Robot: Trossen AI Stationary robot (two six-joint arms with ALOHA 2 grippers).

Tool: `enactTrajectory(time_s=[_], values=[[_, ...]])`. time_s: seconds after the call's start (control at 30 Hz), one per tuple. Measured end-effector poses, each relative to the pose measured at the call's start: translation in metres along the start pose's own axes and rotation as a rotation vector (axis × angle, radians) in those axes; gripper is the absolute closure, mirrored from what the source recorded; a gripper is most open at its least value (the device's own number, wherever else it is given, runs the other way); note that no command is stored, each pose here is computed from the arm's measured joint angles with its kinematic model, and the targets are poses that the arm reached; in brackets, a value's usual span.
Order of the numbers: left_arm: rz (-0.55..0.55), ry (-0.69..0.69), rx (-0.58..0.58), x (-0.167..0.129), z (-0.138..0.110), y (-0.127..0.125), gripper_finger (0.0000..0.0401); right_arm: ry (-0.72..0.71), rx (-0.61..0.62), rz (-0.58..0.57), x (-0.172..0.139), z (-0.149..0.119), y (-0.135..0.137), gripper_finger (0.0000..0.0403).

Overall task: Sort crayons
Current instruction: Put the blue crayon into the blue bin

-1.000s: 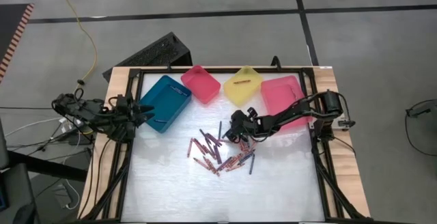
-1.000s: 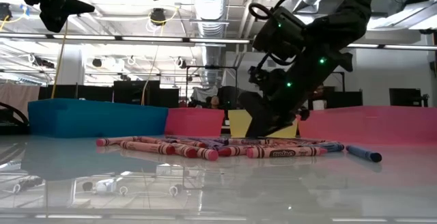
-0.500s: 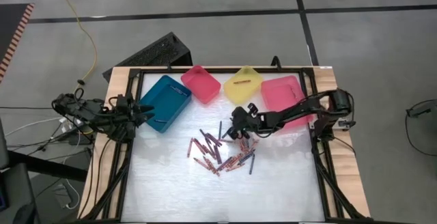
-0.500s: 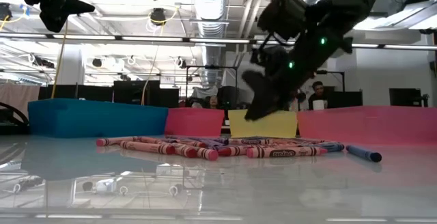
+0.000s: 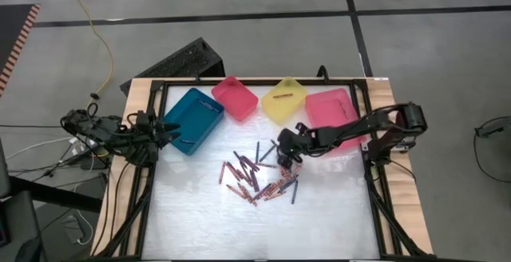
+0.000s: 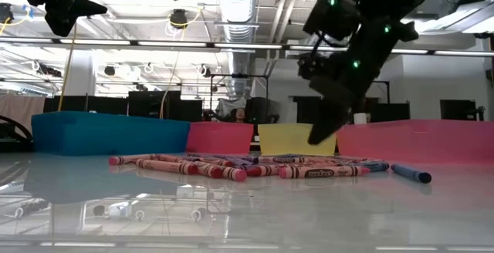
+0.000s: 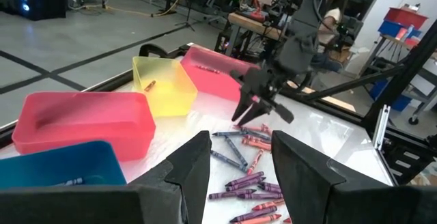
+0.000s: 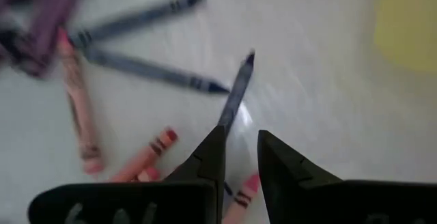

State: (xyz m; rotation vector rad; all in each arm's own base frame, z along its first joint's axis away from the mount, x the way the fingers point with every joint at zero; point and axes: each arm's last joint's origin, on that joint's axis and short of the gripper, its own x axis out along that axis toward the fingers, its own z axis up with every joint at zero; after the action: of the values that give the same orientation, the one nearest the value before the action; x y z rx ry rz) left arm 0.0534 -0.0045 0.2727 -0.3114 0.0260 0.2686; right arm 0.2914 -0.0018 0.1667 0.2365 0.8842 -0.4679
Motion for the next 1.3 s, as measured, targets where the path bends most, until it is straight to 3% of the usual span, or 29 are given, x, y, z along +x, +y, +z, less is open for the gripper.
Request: enactTrajectory(time_s=[0.2, 0.93, 1.3], values=[[0.001, 0.000, 0.000, 0.0000, 0.0000, 0.0000, 0.0256, 0.037, -0.020, -0.011, 0.0117, -0.0070, 0.0039, 0.0321], [0.005, 0.000, 0.002, 0.0000, -0.0001, 0.0002, 0.0256, 0.010, -0.002, 0.020, 0.0107, -0.0025, 0.0040, 0.0319], [0.004, 0.000, 0.002, 0.0000, -0.0001, 0.0001, 0.0256, 0.008, -0.006, 0.034, 0.0101, -0.0029, 0.0063, 0.0247]])
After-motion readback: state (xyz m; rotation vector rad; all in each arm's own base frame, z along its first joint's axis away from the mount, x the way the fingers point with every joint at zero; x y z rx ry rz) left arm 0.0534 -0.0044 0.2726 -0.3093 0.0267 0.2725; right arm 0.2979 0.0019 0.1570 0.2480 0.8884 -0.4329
